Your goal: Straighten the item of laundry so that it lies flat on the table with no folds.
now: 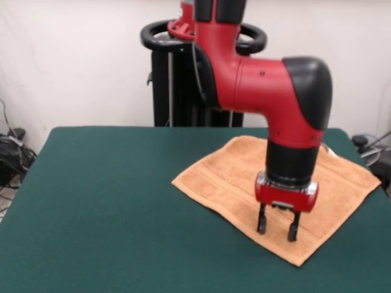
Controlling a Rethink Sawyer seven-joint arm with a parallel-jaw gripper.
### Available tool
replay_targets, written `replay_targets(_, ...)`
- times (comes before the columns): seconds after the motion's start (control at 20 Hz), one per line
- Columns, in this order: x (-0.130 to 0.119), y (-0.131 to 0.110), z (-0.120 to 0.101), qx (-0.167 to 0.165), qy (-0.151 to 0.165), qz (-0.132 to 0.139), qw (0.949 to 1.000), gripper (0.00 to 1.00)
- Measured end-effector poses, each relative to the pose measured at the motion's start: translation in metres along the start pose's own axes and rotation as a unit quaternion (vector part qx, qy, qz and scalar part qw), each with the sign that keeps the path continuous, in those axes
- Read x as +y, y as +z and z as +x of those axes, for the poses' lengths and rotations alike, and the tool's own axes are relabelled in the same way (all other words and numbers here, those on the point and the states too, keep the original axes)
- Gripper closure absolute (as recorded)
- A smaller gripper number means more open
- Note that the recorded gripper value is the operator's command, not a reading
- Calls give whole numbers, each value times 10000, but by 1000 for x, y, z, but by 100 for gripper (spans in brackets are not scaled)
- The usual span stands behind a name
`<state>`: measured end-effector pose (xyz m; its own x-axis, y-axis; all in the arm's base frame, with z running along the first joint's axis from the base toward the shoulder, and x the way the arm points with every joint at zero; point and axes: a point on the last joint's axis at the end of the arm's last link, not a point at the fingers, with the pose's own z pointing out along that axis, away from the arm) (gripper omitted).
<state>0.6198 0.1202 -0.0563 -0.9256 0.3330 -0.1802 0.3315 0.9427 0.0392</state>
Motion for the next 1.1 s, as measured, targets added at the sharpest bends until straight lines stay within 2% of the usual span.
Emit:
replay_targets(0.25, -1, 1, -8, 83, -172, -17, 9998, 0)
replay_targets(0.6, -5, 1, -18, 401, -327, -112, 9986, 0)
replay_targets(0.65, -7, 2, -20, 453, -385, -126, 9982, 100)
replay_targets(1.1, -21, 3, -29, 514, -577, -75, 9970, 100)
